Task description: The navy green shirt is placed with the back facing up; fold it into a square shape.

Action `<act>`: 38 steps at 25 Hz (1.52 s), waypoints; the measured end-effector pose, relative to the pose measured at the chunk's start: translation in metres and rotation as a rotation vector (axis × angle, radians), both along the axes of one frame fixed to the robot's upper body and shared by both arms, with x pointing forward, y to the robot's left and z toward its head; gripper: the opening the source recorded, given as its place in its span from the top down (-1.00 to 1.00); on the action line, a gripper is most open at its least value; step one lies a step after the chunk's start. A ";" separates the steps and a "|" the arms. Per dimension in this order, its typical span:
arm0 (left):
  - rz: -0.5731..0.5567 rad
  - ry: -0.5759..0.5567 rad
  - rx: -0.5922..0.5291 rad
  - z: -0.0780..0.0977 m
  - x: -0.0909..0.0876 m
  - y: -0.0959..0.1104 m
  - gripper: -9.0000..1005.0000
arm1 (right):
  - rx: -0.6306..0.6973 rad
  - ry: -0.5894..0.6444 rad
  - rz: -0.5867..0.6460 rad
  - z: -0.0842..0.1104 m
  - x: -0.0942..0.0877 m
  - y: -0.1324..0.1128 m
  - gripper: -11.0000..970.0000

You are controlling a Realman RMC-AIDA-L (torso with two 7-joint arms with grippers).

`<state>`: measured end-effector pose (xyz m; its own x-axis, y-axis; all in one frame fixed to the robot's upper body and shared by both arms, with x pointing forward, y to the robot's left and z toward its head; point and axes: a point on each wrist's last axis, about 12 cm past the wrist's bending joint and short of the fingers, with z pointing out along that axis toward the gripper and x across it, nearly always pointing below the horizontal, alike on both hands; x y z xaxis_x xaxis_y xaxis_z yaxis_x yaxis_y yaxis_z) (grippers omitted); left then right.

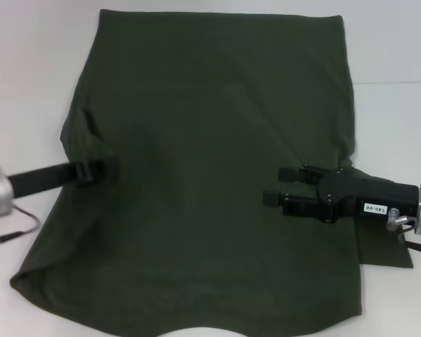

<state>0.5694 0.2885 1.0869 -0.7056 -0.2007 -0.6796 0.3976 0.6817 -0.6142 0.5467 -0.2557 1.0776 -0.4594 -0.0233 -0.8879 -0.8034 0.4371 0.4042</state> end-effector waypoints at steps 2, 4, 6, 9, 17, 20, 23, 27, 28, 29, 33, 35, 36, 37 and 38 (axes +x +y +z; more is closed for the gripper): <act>-0.004 0.005 -0.064 -0.007 -0.001 -0.010 0.85 | 0.000 -0.001 0.001 0.000 0.000 0.000 -0.73; -0.004 -0.026 -0.128 -0.010 -0.003 -0.018 0.68 | 0.001 -0.001 0.002 0.000 0.000 0.000 -0.73; 0.001 -0.054 -0.179 -0.011 -0.005 -0.021 0.51 | 0.003 -0.002 0.003 0.001 0.000 0.000 -0.73; 0.005 -0.080 -0.228 -0.011 -0.009 -0.021 0.39 | 0.005 -0.005 0.002 0.002 0.000 -0.001 -0.73; -0.188 -0.226 -0.224 -0.005 -0.025 -0.036 0.05 | 0.034 0.064 -0.024 0.008 0.003 -0.011 -0.73; -0.311 -0.291 -0.198 -0.006 -0.032 -0.050 -0.18 | 0.060 0.147 -0.061 0.014 0.006 -0.020 -0.73; -0.409 -0.361 -0.157 -0.012 -0.038 -0.063 -0.42 | 0.086 0.236 -0.095 0.017 0.008 -0.028 -0.73; -0.507 -0.422 -0.103 -0.019 -0.044 -0.075 -0.63 | 0.122 0.353 -0.152 0.022 0.010 -0.039 -0.73; -0.528 -0.431 -0.092 -0.019 -0.045 -0.077 -0.69 | 0.132 0.379 -0.166 0.023 0.010 -0.041 -0.73; -0.546 -0.436 -0.084 -0.020 -0.045 -0.079 -0.69 | 0.142 0.407 -0.181 0.023 0.010 -0.043 -0.73; -0.618 -0.458 -0.047 -0.021 -0.047 -0.086 -0.69 | 0.170 0.516 -0.229 0.021 0.006 -0.051 -0.73; -0.651 -0.460 -0.029 -0.022 -0.047 -0.088 -0.69 | 0.176 0.568 -0.258 0.018 0.002 -0.056 -0.73; -0.668 -0.460 -0.020 -0.022 -0.047 -0.089 -0.69 | 0.175 0.593 -0.273 0.015 0.000 -0.058 -0.73; -0.682 -0.459 -0.013 -0.023 -0.047 -0.091 -0.69 | 0.174 0.616 -0.288 0.012 -0.003 -0.060 -0.73; -0.693 -0.460 -0.007 -0.023 -0.047 -0.092 -0.69 | 0.173 0.631 -0.299 0.010 -0.005 -0.062 -0.73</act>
